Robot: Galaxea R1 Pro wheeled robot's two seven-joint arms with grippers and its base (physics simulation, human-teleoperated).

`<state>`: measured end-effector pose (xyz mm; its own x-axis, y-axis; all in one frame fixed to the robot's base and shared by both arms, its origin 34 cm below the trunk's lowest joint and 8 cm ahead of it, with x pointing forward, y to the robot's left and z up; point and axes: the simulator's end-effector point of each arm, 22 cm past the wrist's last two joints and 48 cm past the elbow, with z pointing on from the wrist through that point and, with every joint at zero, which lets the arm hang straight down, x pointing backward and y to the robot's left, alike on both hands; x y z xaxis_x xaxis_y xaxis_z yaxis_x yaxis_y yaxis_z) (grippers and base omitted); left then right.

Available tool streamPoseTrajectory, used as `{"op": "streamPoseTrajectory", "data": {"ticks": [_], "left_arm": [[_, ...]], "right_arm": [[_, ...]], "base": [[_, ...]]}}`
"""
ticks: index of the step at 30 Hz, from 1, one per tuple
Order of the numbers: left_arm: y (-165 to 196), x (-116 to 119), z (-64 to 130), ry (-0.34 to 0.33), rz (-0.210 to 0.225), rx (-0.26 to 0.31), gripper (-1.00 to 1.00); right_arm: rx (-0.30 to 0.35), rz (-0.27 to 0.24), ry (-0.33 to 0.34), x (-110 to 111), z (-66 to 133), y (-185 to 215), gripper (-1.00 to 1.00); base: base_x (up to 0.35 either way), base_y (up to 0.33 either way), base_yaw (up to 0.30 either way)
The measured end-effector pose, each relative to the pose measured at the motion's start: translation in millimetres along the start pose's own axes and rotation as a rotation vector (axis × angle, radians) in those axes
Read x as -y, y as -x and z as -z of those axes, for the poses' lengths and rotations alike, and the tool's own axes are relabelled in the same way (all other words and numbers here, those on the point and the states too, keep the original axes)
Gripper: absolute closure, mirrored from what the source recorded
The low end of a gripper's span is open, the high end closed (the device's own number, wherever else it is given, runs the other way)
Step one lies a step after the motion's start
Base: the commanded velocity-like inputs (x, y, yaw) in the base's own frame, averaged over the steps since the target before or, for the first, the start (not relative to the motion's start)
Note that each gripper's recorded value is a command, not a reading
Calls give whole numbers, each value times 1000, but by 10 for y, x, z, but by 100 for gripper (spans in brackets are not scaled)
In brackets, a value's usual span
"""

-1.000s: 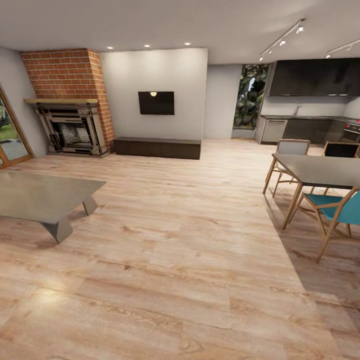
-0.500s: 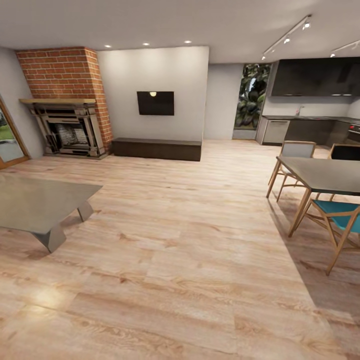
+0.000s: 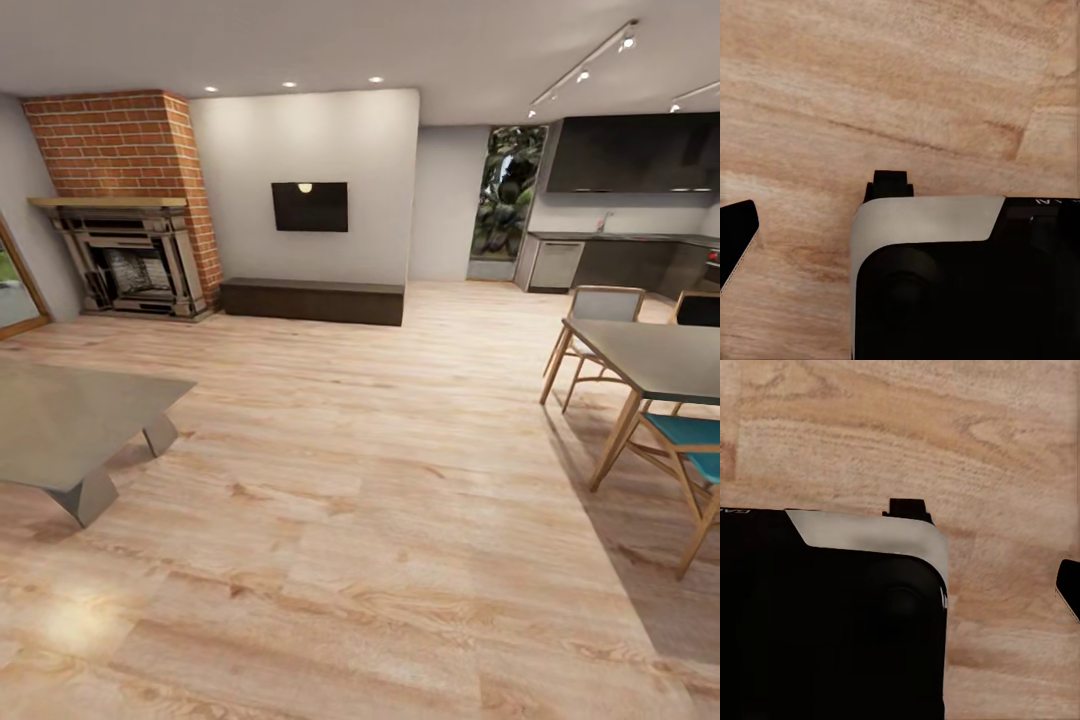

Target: Move the two storage containers from the living room to the garage. In the garage, place one container on the floor and stack the other container on top of it (either order is fine).

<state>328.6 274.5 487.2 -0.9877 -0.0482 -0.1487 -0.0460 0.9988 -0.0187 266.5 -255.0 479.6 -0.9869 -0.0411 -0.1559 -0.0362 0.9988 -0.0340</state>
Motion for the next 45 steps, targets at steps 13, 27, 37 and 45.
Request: {"op": "streamPoseTrajectory", "data": {"ticks": [13,27,37,45], "left_arm": [[-1,0,0,0,-1,0,-100],[-3,0,0,0,0,0,-100],[-1,0,0,0,0,0,-100],[-3,0,0,0,-1,0,-100]], "right_arm": [[0,0,0,0,0,0,-100],[0,0,0,0,0,0,-100],[0,0,0,0,0,0,-100],[0,0,0,0,0,0,-100]], "base": [[321,0,0],[321,0,0],[321,0,0],[321,0,0]]}}
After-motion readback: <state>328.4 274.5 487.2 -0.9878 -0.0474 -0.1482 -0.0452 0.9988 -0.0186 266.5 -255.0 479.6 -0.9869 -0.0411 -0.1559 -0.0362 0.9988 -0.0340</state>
